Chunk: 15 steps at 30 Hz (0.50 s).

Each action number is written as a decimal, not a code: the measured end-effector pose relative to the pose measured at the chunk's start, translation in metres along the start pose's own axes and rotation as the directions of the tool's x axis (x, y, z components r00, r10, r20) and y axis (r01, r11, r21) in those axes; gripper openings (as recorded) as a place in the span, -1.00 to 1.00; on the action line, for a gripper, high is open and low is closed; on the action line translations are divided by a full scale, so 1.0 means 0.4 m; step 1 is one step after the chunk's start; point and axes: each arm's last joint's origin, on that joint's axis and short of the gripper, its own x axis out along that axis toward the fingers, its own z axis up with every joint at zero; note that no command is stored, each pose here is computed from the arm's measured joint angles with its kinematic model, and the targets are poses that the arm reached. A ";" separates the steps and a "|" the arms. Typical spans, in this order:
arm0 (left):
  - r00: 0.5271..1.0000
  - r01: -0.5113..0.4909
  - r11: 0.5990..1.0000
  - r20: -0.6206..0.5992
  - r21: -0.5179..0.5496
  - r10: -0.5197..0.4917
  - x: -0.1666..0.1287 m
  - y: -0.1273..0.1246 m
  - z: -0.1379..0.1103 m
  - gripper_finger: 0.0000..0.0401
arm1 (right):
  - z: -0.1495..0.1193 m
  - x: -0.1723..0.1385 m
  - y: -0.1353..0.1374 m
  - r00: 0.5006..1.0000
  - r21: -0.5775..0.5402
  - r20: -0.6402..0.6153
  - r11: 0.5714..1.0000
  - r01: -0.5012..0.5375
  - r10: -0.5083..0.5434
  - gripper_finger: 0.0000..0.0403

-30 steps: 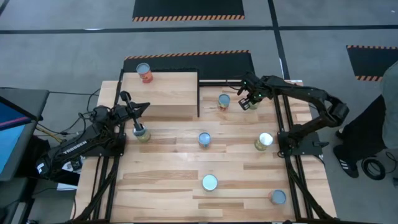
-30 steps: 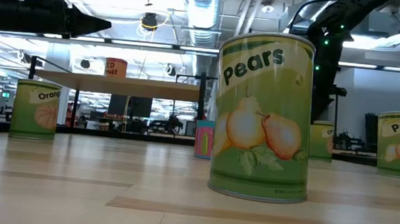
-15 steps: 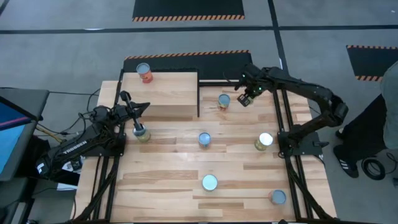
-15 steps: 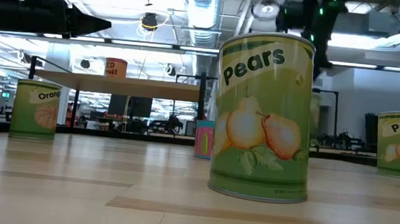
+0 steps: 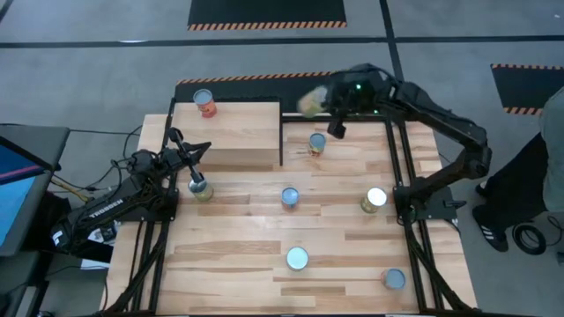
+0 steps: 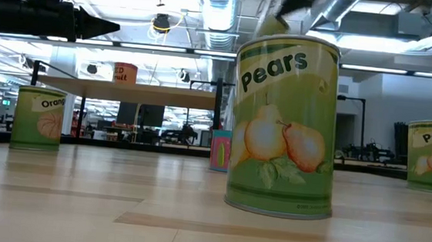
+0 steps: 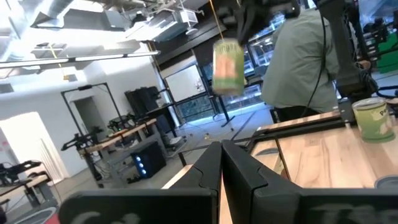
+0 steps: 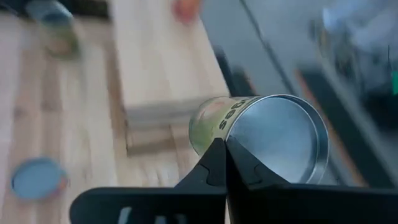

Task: Pick and place cans onto a shelf
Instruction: Put the top canned oranges on the shelf

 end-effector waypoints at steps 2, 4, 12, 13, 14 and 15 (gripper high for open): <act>1.000 0.000 1.000 0.000 -0.010 0.000 0.000 0.000 0.000 -0.99 | 0.025 0.002 0.006 0.994 -0.080 0.106 0.996 -0.031 0.039 -0.97; 1.000 0.000 1.000 -0.002 -0.024 0.000 0.000 0.000 0.000 -0.99 | 0.048 0.024 0.017 0.982 -0.151 0.176 0.988 -0.043 0.070 -0.98; 1.000 0.009 0.998 -0.023 -0.062 -0.010 0.000 -0.002 -0.006 -0.99 | 0.066 0.189 0.037 0.964 -0.334 0.228 0.941 -0.057 0.140 -0.97; 1.000 0.010 0.998 -0.027 -0.063 -0.012 0.000 -0.003 -0.007 -0.99 | 0.066 0.218 0.043 0.962 -0.356 0.227 0.932 -0.062 0.151 -0.98; 0.999 0.011 0.998 -0.030 -0.063 -0.013 0.000 -0.003 -0.007 -0.99 | 0.069 0.240 0.049 0.960 -0.375 0.225 0.924 -0.073 0.167 -0.98; 0.999 0.011 0.998 -0.029 -0.063 -0.013 0.000 -0.003 -0.007 -0.99 | 0.072 0.260 0.055 0.958 -0.392 0.216 0.915 -0.091 0.187 -0.98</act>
